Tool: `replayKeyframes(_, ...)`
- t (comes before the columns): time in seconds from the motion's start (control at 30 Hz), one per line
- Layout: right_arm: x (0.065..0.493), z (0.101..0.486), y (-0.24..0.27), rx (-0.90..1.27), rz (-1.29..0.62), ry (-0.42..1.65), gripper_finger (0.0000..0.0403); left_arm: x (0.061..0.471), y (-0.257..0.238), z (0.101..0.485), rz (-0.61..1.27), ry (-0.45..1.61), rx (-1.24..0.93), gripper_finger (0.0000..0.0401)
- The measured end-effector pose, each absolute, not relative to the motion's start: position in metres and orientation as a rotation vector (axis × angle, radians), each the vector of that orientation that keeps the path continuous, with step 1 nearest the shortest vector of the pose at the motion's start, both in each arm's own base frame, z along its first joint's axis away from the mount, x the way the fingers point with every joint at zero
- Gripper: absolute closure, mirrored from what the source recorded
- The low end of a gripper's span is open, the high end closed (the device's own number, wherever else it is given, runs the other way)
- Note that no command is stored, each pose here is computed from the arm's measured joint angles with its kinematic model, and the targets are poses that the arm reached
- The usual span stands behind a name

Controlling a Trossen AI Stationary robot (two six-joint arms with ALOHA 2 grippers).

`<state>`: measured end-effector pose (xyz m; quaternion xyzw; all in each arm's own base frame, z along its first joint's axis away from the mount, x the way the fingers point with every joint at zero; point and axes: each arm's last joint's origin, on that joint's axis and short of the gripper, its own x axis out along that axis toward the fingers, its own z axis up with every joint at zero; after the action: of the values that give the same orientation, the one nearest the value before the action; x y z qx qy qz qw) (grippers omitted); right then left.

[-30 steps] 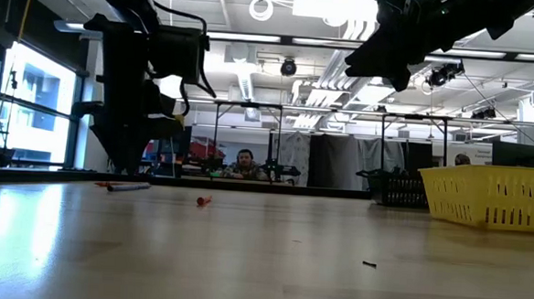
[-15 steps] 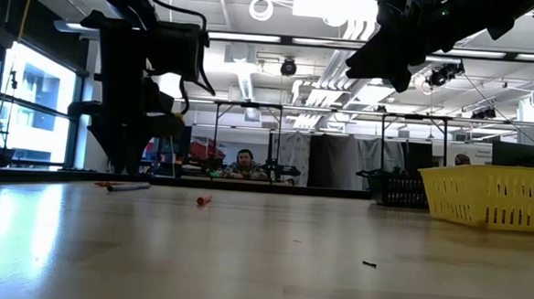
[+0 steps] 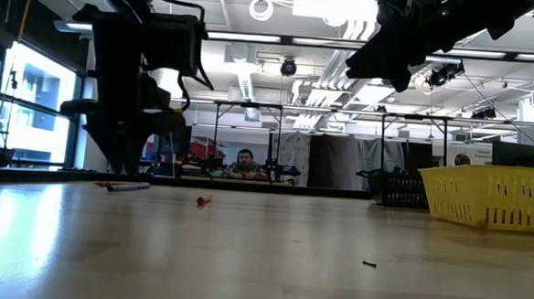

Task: Sort crayons
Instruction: Put the blue crayon into the green basket

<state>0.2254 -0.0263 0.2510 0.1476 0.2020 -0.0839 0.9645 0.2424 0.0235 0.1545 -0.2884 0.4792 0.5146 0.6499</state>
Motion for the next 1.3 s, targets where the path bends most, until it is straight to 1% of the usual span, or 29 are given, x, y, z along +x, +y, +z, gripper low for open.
replayKeyframes(0.17, 0.225, 0.251, -0.026, 0.283, -0.166, 0.410, 0.0295, 0.239, 0.023, 0.152, 1.201, 1.088, -0.632, 0.0302)
replayKeyframes(0.3, 0.225, 0.251, -0.026, 0.283, -0.166, 0.410, 0.0295, 0.226, 0.027, 0.139, 1.238, 1.126, -0.676, 0.0302)
replayKeyframes(0.47, 0.225, 0.251, -0.026, 0.283, -0.166, 0.410, 0.0295, 0.225, 0.027, 0.129, 1.200, 1.094, -0.721, 0.0302)
replayKeyframes(0.9, 0.225, 0.251, -0.026, 0.286, -0.167, 0.409, 0.0295, 0.226, 0.028, 0.129, 1.156, 1.111, -0.673, 0.0302)
replayKeyframes(1.3, 0.225, 0.251, -0.026, 0.286, -0.167, 0.409, 0.0295, 0.230, 0.045, 0.129, 1.083, 1.129, -0.658, 0.0302)
